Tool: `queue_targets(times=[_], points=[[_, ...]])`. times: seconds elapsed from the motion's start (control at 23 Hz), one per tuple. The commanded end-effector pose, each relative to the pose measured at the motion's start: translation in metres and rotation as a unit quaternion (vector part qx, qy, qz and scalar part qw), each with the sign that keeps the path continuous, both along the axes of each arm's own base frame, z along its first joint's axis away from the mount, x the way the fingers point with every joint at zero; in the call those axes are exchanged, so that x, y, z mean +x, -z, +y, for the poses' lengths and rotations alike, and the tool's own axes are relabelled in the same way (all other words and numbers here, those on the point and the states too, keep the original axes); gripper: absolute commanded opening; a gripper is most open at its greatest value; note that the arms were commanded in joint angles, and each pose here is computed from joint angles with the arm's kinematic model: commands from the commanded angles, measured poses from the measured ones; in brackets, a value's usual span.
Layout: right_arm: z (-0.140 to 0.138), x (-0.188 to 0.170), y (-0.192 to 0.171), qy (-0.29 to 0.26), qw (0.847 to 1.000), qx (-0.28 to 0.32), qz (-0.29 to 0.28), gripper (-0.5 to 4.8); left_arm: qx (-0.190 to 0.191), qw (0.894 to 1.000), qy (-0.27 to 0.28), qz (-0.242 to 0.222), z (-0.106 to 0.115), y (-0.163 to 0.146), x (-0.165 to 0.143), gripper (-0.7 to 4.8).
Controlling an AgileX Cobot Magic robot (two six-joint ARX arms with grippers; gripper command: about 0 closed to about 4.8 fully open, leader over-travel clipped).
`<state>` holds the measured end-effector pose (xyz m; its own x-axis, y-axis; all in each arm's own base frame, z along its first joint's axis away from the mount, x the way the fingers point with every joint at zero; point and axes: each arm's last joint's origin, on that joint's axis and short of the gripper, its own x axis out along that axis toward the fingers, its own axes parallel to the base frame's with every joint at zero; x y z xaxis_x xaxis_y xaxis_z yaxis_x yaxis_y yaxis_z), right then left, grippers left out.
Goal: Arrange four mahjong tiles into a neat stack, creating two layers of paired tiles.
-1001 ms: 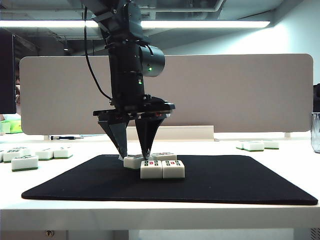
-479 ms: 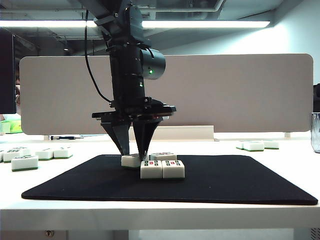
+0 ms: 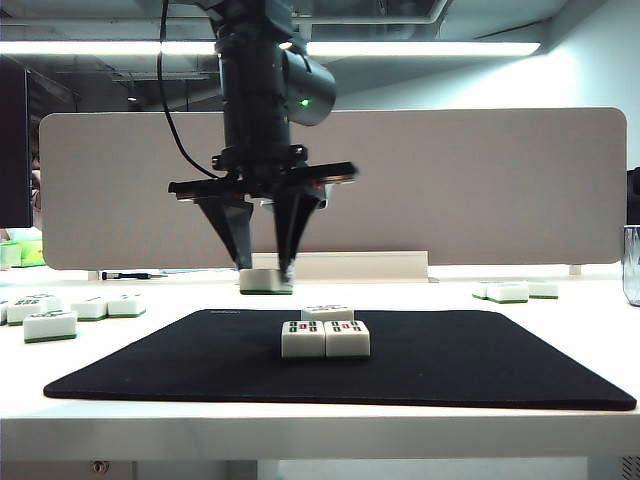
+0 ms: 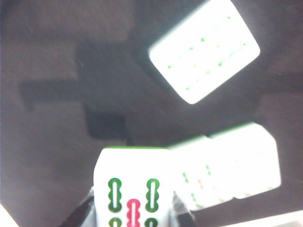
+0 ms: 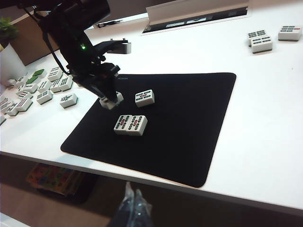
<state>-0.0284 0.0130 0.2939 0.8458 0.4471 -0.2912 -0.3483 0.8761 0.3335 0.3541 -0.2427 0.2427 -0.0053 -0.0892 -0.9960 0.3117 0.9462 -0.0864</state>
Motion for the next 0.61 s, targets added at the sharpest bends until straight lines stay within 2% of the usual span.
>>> queue_targets(times=[0.04,0.17,0.26,0.39,0.61], points=[[0.000,-0.002,-0.001,0.000,1.000,-0.001,-0.013,-0.01,-0.023,0.999,-0.011,0.020,-0.018,-0.004,-0.014,1.78],[0.000,-0.002,-0.001,0.000,1.000,-0.001,-0.013,-0.01,-0.039,0.999,0.006,0.001,-0.044,-0.004,-0.029,1.77],[0.000,-0.002,-0.001,0.000,1.000,-0.001,-0.013,-0.01,-0.047,0.999,-0.022,-0.009,-0.053,-0.005,-0.032,1.77],[0.000,-0.002,-0.001,0.000,1.000,-0.001,-0.013,-0.01,-0.033,0.997,-0.063,-0.024,-0.057,-0.003,-0.034,1.78],[0.000,-0.002,-0.001,0.001,1.000,-0.001,-0.013,-0.01,-0.030,0.995,-0.097,-0.021,-0.057,-0.003,-0.035,1.77]])
